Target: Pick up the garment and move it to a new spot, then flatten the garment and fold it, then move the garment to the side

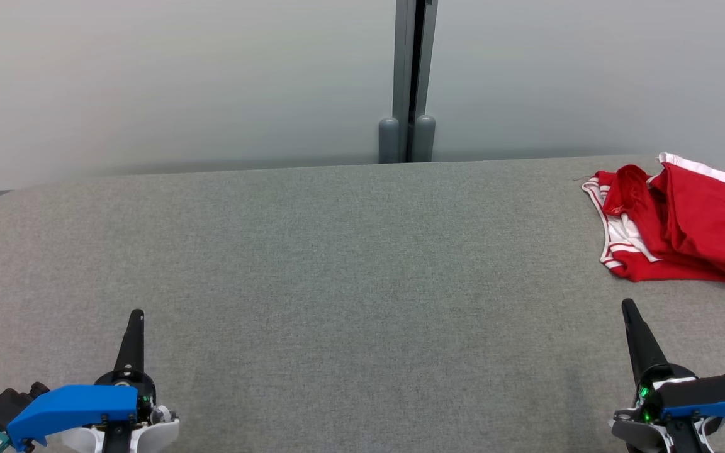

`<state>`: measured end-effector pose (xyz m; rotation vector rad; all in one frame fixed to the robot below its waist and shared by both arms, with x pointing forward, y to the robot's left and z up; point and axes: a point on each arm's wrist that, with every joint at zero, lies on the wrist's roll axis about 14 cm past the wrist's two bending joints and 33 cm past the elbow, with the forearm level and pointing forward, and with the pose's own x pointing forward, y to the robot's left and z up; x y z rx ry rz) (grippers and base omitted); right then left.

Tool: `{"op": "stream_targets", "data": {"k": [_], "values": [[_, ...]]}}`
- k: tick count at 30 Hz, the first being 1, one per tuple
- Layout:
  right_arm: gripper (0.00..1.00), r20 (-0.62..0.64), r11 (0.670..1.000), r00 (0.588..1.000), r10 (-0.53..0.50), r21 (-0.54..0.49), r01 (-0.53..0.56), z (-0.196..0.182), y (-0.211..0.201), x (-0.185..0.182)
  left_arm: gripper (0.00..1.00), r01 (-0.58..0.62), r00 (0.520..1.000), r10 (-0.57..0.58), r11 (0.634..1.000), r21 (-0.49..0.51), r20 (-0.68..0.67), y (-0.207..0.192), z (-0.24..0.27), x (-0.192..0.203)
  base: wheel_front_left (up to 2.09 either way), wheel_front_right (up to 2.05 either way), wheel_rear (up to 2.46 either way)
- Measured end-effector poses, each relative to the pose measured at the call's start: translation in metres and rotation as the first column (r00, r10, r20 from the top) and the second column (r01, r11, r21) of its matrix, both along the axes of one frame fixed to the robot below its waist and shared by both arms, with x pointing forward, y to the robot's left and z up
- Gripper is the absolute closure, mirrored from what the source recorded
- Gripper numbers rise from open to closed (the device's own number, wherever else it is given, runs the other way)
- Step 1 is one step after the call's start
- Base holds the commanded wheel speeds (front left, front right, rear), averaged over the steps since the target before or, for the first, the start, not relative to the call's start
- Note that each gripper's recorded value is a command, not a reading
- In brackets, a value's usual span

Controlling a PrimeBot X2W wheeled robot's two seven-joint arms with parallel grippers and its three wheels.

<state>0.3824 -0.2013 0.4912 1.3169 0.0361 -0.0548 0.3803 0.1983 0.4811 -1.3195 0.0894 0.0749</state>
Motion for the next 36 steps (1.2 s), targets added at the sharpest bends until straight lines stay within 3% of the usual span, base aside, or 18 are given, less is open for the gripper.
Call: {"op": "stream_targets", "data": {"k": [36], "values": [[1.0, 0.05, 0.967, 0.999, 0.006, 0.254, -0.018, 0.013, 0.002, 0.005, 1.0, -0.001, 0.995, 0.025, 0.968, -0.249, 0.093, 0.002, 0.022, 0.007, 0.0, 0.0, 0.0]]}}
